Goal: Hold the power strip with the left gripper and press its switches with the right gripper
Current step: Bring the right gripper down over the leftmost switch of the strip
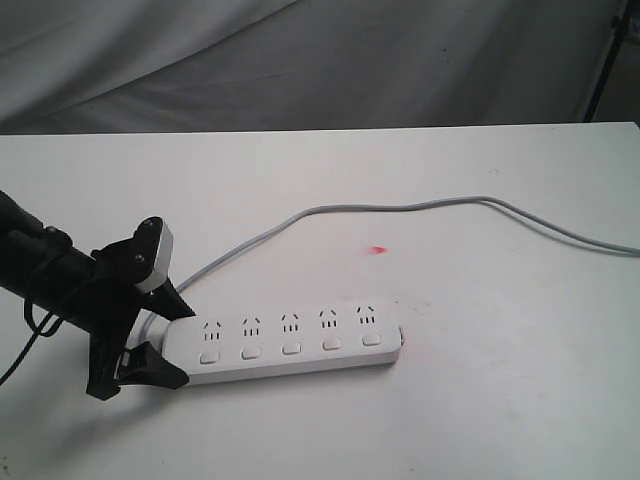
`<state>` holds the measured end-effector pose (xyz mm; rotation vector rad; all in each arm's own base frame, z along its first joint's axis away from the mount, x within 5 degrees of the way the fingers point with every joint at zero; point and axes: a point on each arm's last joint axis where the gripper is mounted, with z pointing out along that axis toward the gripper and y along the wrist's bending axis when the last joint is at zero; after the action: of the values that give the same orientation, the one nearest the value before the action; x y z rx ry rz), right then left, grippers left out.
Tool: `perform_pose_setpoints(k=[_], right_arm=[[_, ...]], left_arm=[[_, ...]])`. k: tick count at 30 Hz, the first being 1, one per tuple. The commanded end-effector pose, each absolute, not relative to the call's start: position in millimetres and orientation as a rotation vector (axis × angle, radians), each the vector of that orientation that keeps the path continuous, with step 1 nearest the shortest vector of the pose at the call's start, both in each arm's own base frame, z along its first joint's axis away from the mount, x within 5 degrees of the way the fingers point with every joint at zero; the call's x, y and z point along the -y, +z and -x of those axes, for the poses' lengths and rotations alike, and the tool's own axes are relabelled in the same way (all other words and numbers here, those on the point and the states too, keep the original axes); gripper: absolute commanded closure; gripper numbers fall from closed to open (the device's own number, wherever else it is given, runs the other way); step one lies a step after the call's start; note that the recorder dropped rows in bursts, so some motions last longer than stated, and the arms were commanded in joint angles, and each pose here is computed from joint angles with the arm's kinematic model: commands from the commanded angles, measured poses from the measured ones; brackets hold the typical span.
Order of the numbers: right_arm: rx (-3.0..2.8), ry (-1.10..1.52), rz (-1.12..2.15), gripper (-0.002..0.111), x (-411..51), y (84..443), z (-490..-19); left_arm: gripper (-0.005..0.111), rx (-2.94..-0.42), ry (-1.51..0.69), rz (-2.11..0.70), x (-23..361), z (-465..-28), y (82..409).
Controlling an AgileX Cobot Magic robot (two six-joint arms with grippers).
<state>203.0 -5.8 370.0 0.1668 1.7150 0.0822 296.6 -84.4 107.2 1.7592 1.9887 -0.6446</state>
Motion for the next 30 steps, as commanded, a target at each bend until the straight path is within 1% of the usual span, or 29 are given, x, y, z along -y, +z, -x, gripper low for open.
perform_pose_setpoints(k=[1,6,11,15,18,21,23,30], right_arm=[[-1.892,0.017,0.021,0.108,-14.7,365.3,-244.9],[-2.069,-0.06,0.269,0.108,-39.8,358.6,-278.6],[-2.092,0.071,0.557,0.108,-65.6,353.1,-308.2],[-1.975,0.153,0.987,0.108,-87.8,344.2,-322.8],[-1.829,0.204,1.341,0.108,-101.0,329.1,-327.3],[-1.72,0.309,1.523,0.108,-110.7,316.0,-329.0],[-1.708,0.351,1.529,0.108,-113.8,309.3,-332.8],[-1.798,0.44,1.37,0.108,-125.6,273.2,-360.9]], left_arm=[[0.107,-1.997,-0.586,-1.754,83.0,-300.1,106.3],[0.107,-1.997,-0.586,-1.754,83.0,-300.1,106.3],[0.107,-1.997,-0.586,-1.754,83.0,-300.1,106.3],[0.107,-1.997,-0.586,-1.754,83.0,-300.1,106.3],[0.107,-1.997,-0.586,-1.754,83.0,-300.1,106.3],[0.107,-1.997,-0.586,-1.754,83.0,-300.1,106.3],[0.107,-1.997,-0.586,-1.754,83.0,-300.1,106.3],[0.107,-1.997,-0.586,-1.754,83.0,-300.1,106.3]])
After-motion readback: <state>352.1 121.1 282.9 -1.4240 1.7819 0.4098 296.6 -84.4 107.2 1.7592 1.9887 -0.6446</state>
